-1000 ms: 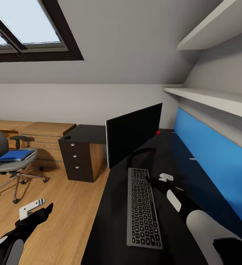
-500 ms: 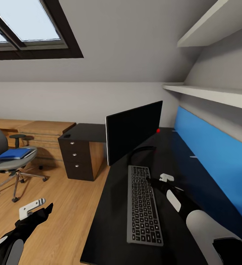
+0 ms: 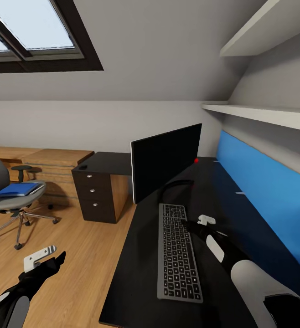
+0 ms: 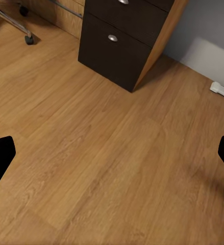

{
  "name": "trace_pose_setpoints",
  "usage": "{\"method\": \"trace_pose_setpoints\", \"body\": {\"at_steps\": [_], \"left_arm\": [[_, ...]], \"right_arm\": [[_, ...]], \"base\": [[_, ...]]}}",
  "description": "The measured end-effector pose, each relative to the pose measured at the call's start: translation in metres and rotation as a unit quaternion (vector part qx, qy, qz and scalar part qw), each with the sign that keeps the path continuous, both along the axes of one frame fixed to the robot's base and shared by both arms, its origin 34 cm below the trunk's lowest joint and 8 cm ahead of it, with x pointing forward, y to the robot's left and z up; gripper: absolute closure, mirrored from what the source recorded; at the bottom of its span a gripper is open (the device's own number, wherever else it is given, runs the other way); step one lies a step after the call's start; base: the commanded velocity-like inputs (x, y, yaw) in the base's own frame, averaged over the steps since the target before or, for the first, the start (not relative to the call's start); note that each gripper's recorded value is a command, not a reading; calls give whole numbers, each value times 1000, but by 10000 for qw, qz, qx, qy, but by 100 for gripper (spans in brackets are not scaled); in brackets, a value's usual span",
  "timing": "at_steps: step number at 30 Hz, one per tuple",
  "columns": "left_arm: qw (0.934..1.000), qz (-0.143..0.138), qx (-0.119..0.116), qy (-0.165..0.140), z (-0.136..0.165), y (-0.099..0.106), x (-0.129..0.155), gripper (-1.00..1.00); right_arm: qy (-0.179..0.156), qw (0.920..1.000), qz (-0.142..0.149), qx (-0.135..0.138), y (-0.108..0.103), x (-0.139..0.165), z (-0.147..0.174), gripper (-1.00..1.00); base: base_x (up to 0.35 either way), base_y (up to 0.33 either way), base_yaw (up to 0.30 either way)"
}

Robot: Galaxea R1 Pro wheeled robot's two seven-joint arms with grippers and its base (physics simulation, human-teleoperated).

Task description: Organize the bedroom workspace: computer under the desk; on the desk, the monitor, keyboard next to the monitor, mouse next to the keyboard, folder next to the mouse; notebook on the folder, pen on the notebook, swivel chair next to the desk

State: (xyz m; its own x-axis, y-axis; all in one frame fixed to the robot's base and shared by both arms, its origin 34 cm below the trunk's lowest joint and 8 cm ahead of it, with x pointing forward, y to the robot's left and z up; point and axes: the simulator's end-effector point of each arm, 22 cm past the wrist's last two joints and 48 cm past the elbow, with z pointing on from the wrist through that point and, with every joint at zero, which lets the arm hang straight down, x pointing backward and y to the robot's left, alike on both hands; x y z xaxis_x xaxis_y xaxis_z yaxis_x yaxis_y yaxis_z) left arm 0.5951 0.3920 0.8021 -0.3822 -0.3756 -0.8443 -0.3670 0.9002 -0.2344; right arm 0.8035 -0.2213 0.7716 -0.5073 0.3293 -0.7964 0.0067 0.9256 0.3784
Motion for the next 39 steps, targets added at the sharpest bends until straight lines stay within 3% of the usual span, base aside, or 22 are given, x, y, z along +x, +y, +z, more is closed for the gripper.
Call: {"method": "trace_pose_setpoints", "body": {"at_steps": [23, 39], "left_arm": [[10000, -1, 0, 0, 0, 0, 0, -100], [10000, -6, 0, 0, 0, -1, 0, -100]], "right_arm": [[393, 9986, 332, -133, 17, -12, -16, -100], [419, 9984, 350, -136, 19, -13, -17, -100]], "base": [[0, 0, 0], [0, 0, 0]]}}
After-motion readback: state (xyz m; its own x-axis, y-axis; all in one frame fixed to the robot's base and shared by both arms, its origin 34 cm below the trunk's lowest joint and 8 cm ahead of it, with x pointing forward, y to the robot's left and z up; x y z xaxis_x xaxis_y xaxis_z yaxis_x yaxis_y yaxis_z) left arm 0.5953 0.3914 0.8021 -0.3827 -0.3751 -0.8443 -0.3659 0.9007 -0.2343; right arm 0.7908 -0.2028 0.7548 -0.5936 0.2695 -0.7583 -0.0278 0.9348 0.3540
